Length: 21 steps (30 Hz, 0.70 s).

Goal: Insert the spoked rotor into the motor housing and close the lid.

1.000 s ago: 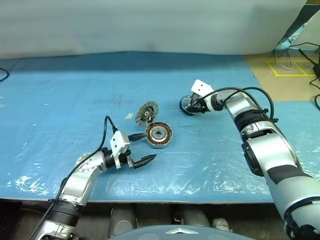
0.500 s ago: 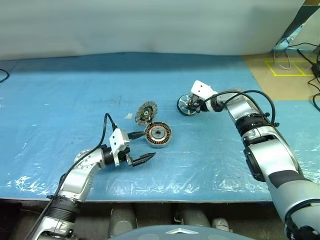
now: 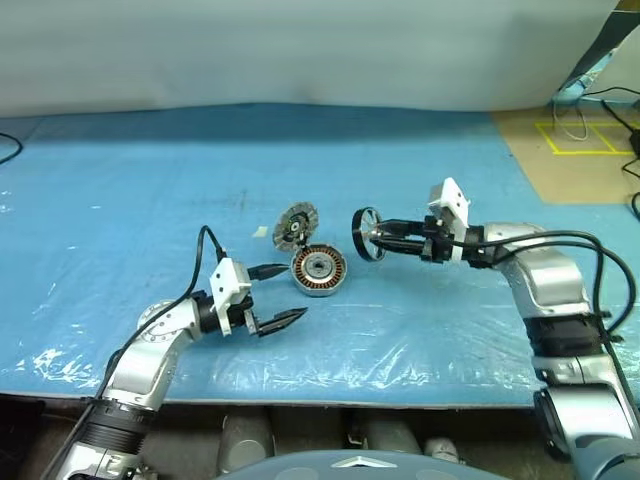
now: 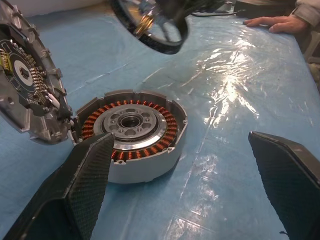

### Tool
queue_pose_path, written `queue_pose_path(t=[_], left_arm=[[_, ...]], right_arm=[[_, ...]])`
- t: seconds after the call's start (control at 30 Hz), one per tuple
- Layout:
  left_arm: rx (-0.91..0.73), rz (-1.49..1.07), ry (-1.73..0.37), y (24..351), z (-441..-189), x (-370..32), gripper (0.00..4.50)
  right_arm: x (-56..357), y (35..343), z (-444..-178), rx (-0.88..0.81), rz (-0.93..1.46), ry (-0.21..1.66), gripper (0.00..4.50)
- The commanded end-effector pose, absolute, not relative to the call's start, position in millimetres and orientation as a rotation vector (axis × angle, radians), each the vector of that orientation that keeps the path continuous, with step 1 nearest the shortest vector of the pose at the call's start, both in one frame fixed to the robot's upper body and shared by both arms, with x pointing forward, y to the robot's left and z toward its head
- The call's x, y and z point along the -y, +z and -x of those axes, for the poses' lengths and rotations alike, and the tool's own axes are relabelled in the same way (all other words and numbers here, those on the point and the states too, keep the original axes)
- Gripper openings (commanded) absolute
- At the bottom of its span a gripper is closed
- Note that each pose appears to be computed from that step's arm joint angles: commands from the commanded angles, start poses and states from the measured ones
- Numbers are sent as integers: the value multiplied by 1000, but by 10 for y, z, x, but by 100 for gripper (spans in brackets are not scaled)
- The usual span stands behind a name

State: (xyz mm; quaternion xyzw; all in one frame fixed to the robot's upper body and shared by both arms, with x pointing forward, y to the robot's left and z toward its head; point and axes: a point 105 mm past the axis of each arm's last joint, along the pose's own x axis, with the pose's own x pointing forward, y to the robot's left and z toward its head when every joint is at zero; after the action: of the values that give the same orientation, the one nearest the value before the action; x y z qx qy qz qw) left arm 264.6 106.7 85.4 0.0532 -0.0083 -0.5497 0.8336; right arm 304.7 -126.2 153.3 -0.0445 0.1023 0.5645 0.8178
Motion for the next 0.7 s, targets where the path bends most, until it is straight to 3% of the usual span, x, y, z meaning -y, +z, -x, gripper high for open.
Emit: queue_pose_path(t=[0.03,0.13,0.5,0.7], left_arm=[[47,-135,-1183,939,-2667,-1070,450],[42,-153,-1199,923,-2672,-1070,450],[39,-182,-1175,915,-2682,-1132,450],[46,-183,-1161,953,-2669,-1114,450]], right_arm=[[1047,1752,-2789,-157,36,1311,121],[926,1665,-2719,-196,43,1344,121],[765,1398,-3142,-230,127,1268,121],[746,1401,-3137,-230,184,1326,121]])
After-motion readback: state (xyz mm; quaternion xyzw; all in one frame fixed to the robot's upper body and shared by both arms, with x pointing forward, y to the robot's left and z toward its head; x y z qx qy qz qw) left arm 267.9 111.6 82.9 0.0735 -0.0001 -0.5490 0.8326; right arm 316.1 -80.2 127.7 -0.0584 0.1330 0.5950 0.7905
